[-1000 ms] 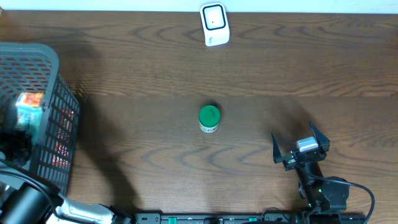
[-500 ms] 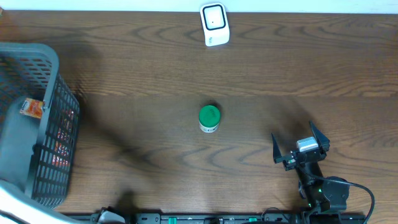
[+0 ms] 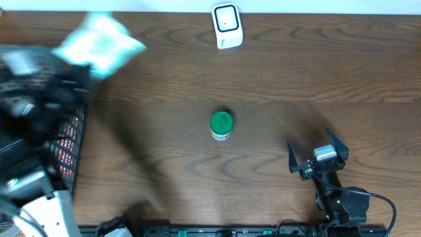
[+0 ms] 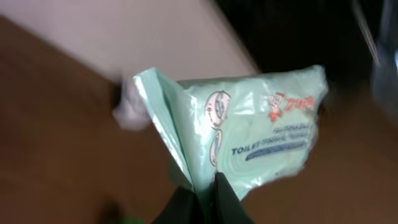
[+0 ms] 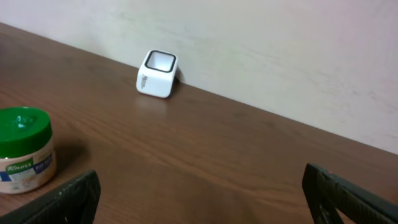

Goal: Scan the item barcode
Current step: 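Place the wipes pack on the table left of the jar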

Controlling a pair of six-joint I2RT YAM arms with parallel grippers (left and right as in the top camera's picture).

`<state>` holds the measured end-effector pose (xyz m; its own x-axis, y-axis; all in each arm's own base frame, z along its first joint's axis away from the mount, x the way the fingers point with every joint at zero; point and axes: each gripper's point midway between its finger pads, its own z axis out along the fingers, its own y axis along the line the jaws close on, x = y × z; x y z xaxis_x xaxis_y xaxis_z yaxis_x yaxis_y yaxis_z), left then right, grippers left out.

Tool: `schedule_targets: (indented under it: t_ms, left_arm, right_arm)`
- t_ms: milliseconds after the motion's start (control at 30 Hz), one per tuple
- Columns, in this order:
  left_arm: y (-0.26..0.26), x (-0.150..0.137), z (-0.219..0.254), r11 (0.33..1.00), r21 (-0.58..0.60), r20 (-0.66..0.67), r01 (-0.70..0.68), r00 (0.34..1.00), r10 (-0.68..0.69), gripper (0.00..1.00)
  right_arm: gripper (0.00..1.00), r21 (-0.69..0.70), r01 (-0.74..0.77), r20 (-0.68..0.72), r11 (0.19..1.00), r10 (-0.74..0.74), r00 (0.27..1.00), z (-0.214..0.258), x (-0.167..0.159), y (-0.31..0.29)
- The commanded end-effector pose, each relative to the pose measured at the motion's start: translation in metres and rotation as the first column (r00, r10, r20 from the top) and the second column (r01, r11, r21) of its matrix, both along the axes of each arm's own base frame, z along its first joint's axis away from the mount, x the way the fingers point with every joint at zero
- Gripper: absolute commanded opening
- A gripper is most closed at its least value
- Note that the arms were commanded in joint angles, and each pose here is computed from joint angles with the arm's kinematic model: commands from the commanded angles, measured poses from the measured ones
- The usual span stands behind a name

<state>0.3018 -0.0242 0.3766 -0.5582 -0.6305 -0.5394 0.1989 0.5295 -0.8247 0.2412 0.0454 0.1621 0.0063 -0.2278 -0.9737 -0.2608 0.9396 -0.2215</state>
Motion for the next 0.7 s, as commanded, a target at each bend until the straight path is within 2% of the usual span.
schedule_targets:
  t_ms: [0,67,167,233,367,500,600,633,667]
  left_arm:
    - [-0.042,0.006,-0.052,0.963,0.235,-0.058,0.134,0.991,-0.124,0.07]
    - [-0.050,0.009,-0.102,0.919,0.362,-0.222,0.154,0.972,-0.075,0.07]
    - [-0.048,0.007,-0.168,0.817,0.538,-0.420,0.205,0.906,0.050,0.07]
    - [-0.055,0.005,-0.204,0.767,0.577,-0.508,0.280,0.859,0.069,0.07]
    - [-0.077,0.005,-0.266,0.737,0.541,-0.629,0.405,0.776,0.035,0.07]
    - [-0.082,0.010,-0.323,0.774,0.486,-0.716,0.407,0.693,0.085,0.07]
    - [-0.097,0.007,-0.349,0.801,0.401,-0.765,0.445,0.644,0.026,0.08]
    - [-0.101,0.006,-0.352,0.805,0.377,-0.773,0.457,0.634,0.003,0.17]
    - [-0.105,0.006,-0.353,0.806,0.360,-0.775,0.470,0.631,-0.022,0.33]
  right_arm:
    - [0.99,0.015,0.008,-0.009,1.000,-0.008,1.000,-0.002,0.000,-0.002]
    - [0.99,0.015,0.008,-0.009,1.000,-0.008,1.000,-0.002,0.000,-0.002]
    - [0.99,0.015,0.007,-0.009,1.000,-0.007,1.000,-0.002,0.000,-0.002]
    - [0.99,0.015,0.008,-0.009,1.000,-0.008,1.000,-0.002,0.000,-0.002]
    - [0.99,0.015,0.007,-0.009,1.000,-0.007,1.000,-0.002,0.000,-0.002]
    - [0.99,0.015,0.008,-0.009,1.000,-0.008,1.000,-0.002,0.000,-0.002]
    - [0.99,0.015,0.007,-0.009,1.000,-0.007,1.000,-0.002,0.000,-0.002]
    - [0.99,0.015,0.007,-0.009,1.000,-0.007,1.000,-0.002,0.000,-0.002]
    - [0.99,0.015,0.007,-0.009,1.000,-0.007,1.000,-0.002,0.000,-0.002]
